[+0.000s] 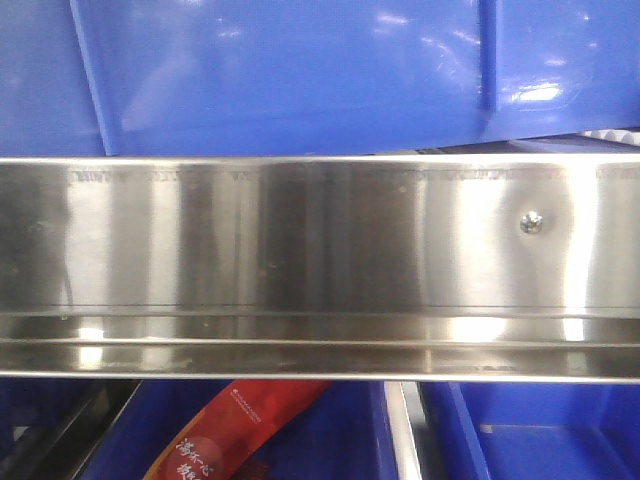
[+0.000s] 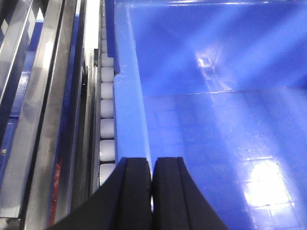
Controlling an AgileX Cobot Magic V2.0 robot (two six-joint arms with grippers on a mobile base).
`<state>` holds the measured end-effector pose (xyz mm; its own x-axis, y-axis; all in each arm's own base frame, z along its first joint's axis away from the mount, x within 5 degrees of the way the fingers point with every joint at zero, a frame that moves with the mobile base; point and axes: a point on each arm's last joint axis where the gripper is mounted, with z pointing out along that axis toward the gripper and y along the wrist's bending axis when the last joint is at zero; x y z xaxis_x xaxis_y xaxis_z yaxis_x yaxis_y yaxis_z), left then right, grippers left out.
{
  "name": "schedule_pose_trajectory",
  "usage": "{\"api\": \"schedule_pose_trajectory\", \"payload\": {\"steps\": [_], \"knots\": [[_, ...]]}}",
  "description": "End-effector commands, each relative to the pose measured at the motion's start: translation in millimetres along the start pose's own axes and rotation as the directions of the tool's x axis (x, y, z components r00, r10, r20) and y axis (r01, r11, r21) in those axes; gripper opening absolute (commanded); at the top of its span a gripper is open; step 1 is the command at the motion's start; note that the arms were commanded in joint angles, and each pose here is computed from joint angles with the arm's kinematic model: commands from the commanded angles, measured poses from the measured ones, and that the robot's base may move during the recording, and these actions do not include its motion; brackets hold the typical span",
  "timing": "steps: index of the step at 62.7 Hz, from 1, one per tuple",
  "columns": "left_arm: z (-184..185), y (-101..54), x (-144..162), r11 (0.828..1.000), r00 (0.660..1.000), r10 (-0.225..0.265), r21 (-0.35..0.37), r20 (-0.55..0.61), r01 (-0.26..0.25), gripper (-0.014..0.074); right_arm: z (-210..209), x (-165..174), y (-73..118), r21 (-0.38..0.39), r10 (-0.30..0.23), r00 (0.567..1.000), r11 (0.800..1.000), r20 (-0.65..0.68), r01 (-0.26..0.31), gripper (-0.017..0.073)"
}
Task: Move blue bin to conveyor side
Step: 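Close both grippers on opposite side walls of the blue bin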
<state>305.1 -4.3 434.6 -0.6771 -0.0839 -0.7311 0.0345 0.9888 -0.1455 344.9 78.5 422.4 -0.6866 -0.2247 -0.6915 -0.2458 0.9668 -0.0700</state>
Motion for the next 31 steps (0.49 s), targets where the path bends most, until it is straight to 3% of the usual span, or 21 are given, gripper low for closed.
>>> {"api": "schedule_pose_trajectory", "payload": {"steps": [1, 14, 31], "knots": [[-2, -3.0, -2, 1.000, 1.000, 0.000, 0.013, 0.018, -0.001, -0.0010, 0, 3, -0.7, 0.007, -0.020, 0.999, 1.000, -0.031, 0.020, -0.0075], [8, -1.4, -3, 1.000, 1.000, -0.003, 0.011, 0.007, 0.003, 0.0058, 0, 3, -0.7, 0.006, -0.020, 0.999, 1.000, -0.038, 0.020, -0.0078], [18, 0.4, -10, 1.000, 0.998, -0.006, 0.005, 0.066, 0.005, 0.0400, 0, 3, -0.7, 0.006, -0.020, 0.999, 1.000, -0.038, 0.020, -0.0078]]}}
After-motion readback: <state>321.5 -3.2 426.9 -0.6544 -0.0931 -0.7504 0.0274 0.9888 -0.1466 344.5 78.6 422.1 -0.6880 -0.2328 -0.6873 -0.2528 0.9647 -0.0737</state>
